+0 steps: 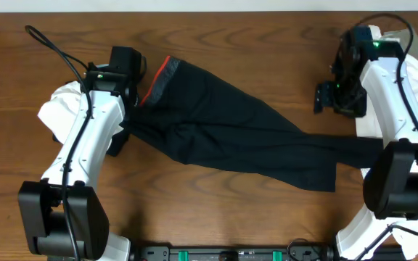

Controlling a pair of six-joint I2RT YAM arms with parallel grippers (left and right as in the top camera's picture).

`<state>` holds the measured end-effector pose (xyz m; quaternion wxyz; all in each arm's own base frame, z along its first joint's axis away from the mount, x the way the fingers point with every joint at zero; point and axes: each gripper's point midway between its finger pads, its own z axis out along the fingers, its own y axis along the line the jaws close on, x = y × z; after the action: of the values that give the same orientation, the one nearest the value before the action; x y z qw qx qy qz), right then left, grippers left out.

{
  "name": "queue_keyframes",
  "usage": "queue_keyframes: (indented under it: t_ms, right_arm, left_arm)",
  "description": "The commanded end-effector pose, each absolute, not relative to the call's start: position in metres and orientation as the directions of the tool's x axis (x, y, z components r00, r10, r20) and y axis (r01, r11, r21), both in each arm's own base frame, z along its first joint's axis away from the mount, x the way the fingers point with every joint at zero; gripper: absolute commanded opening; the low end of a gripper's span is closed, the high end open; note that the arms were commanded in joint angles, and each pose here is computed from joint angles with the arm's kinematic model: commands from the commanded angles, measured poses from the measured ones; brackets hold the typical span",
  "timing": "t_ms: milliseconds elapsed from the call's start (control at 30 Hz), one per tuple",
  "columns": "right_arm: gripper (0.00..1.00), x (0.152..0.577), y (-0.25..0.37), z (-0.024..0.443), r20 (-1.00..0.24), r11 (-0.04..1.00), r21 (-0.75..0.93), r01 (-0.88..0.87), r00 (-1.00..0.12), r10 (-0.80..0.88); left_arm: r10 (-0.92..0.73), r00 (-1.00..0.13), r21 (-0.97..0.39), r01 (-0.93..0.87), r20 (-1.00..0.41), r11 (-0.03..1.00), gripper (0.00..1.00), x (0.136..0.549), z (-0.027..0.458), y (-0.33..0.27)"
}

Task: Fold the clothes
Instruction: 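Grasp the leggings waistband with the left gripper and release the right, then pull the waistband up-left with the left gripper to spread the leggings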

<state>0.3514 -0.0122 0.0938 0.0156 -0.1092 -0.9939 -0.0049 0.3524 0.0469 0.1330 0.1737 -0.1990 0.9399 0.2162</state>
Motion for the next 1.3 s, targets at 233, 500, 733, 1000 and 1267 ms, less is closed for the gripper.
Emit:
queue_keyframes:
  t_ms: [233, 500, 733, 1000, 1267]
  right_arm:
    - [0.63, 0.323, -0.018, 0.035, 0.119, 0.951, 0.111, 0.288, -0.954, 0.275]
    - [0.67, 0.355, 0.026, 0.045, -0.009, 0.908, 0.404, 0.108, -0.992, 0.122]
    - [0.70, 0.360, 0.042, 0.053, -0.057, 0.867, 0.497, 0.028, -0.996, 0.065]
    - [0.72, 0.358, 0.050, 0.058, -0.064, 0.839, 0.544, 0.002, -0.997, 0.045]
    - [0.74, 0.360, 0.050, 0.059, -0.068, 0.838, 0.545, 0.004, -0.996, 0.048]
  left_arm:
    - [-0.312, -0.842, 0.351, -0.481, -0.440, 0.803, 0.33, 0.354, 0.138, 0.053]
    - [0.037, -0.892, -0.109, 0.096, -0.450, 0.989, 0.49, 0.405, 0.142, -0.082]
    - [0.188, -0.812, -0.048, 0.256, -0.553, 0.965, 0.64, 0.449, 0.121, -0.112]
    - [0.185, -0.819, -0.044, 0.248, -0.544, 0.968, 0.70, 0.482, 0.058, -0.114]
    - [0.202, -0.870, -0.102, 0.275, -0.450, 0.956, 0.48, 0.468, 0.014, -0.123]
